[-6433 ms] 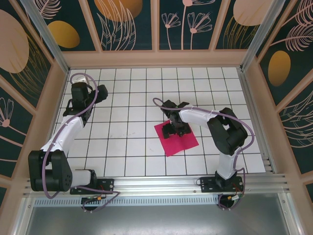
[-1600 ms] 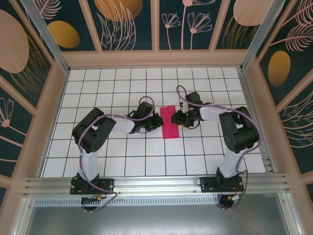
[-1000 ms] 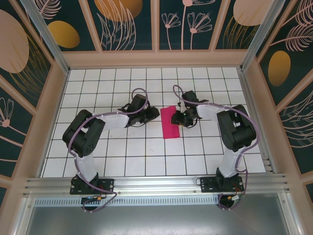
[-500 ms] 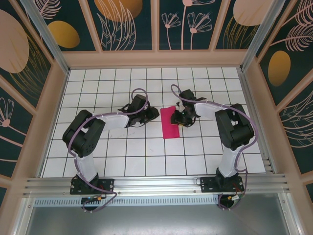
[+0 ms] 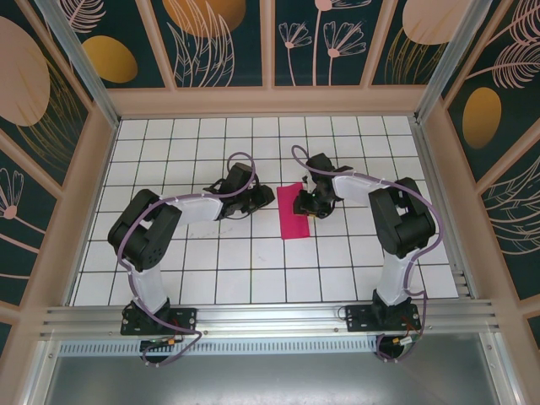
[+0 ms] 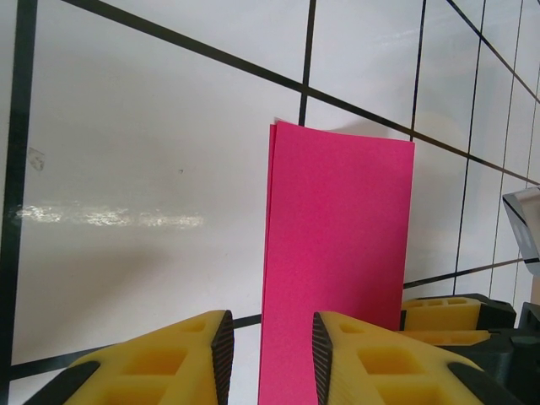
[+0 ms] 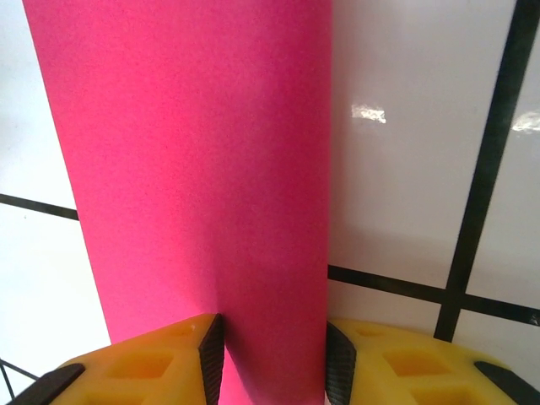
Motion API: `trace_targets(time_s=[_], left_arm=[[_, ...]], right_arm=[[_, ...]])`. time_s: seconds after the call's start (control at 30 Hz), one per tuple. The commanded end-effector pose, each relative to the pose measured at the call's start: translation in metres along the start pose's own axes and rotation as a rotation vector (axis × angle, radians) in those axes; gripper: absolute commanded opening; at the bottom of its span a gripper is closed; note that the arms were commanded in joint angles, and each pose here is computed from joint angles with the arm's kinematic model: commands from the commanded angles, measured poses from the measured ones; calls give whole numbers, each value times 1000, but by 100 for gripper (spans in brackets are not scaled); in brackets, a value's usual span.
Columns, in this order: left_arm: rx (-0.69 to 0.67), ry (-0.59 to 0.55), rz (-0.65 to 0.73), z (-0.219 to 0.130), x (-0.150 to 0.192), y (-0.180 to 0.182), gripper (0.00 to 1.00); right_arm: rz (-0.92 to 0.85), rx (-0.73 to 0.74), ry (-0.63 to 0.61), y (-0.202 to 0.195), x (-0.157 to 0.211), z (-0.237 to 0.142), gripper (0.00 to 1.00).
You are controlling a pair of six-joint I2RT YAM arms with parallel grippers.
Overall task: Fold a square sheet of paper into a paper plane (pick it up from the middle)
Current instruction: Hold the square sheet of paper at the center of the table.
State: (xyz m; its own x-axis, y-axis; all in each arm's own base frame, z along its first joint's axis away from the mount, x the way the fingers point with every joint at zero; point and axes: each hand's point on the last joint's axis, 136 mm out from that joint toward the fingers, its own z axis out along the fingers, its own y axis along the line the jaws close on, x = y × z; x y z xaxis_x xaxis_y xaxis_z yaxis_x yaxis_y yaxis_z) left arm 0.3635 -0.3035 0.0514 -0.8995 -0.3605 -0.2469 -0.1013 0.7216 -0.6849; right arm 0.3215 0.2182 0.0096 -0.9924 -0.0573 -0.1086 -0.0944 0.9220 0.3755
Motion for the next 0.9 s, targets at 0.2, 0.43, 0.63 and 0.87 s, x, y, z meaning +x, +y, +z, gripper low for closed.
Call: trace_targets(time_s=[0.2, 0.43, 0.63, 0.87], left_arm=[[23, 43, 22, 9, 7, 2, 33], [58, 73, 28, 13, 10, -5, 32], [126, 102, 37, 15, 14, -18, 30], [175, 142, 46, 20, 22, -27, 27]], right_arm=[[-37, 121, 125, -34, 36, 50, 41], [-47, 120, 130, -33, 37, 52, 41], [-53, 125, 136, -33, 37, 54, 41], [-49, 129, 140, -34, 38, 55, 41]])
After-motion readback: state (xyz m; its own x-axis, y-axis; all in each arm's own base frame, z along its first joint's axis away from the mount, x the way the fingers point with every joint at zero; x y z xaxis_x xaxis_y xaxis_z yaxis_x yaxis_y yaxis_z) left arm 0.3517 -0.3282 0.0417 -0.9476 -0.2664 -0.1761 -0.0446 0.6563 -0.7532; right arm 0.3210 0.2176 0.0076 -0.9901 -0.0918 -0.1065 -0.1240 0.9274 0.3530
